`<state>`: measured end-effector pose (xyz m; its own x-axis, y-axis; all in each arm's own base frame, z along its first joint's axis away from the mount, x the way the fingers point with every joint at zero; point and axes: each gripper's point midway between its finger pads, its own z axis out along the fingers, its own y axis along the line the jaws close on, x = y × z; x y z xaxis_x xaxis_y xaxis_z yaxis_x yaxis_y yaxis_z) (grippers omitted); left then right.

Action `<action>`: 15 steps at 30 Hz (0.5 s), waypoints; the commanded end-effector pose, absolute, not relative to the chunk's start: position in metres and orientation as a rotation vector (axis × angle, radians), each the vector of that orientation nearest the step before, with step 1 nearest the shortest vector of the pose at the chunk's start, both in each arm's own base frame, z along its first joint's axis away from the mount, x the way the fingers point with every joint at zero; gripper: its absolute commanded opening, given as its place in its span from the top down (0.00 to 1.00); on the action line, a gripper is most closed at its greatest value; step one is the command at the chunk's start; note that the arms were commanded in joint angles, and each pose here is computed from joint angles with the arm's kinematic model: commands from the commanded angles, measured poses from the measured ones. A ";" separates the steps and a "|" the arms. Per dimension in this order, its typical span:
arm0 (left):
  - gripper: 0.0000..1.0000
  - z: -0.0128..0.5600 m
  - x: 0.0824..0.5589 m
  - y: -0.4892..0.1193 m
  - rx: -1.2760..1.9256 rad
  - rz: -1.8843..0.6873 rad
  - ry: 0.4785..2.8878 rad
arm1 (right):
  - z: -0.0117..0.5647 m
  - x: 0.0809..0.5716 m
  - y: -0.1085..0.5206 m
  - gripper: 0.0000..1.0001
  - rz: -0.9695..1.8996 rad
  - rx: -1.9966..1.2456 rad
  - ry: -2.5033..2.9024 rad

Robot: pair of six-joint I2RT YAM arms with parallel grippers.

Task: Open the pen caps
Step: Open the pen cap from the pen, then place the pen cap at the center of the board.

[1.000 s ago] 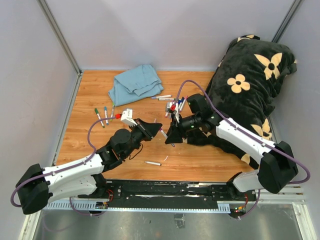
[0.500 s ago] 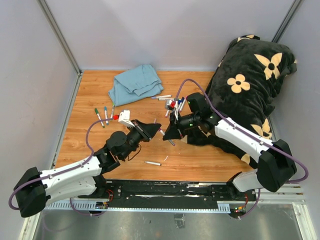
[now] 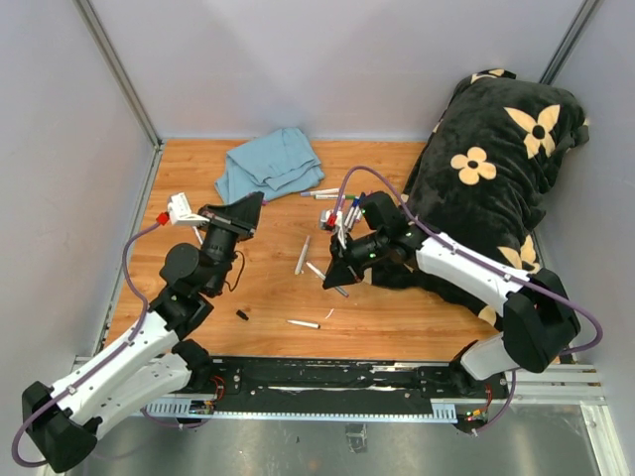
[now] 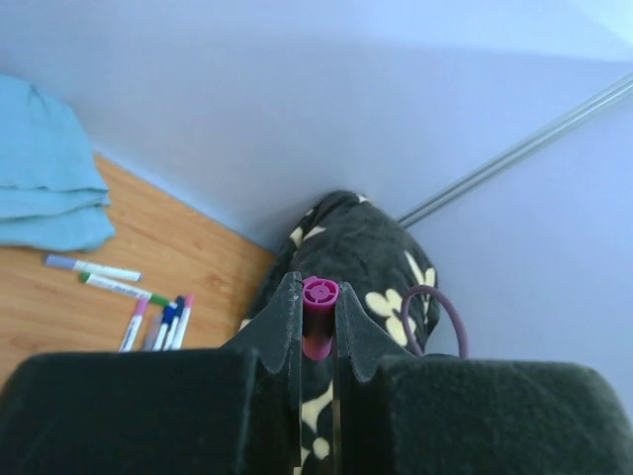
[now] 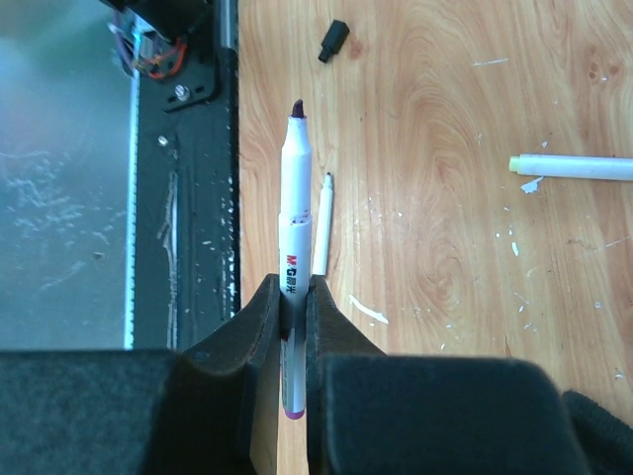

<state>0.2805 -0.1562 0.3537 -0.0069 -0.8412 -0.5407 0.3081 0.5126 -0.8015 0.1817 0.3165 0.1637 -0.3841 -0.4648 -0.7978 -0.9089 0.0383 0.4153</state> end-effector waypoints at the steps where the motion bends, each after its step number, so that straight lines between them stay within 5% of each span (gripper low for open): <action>1: 1.00 0.307 0.275 -0.150 -0.544 -0.888 1.437 | 0.130 0.179 0.315 0.97 1.079 -1.540 1.899; 7: 1.00 0.188 0.242 -0.126 -0.748 -0.770 1.751 | 0.092 0.173 0.324 0.95 0.875 -1.693 1.970; 15: 1.00 0.111 0.213 -0.101 -0.999 -0.664 1.893 | 0.060 0.172 0.330 0.93 0.690 -1.789 2.060</action>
<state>0.2264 -0.1192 0.1567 -0.3013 -0.8069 -0.5080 -0.1828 0.5718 -0.7998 0.1623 0.3313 0.0647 -0.2064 -0.7797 -0.5911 -0.9693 0.0805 0.2323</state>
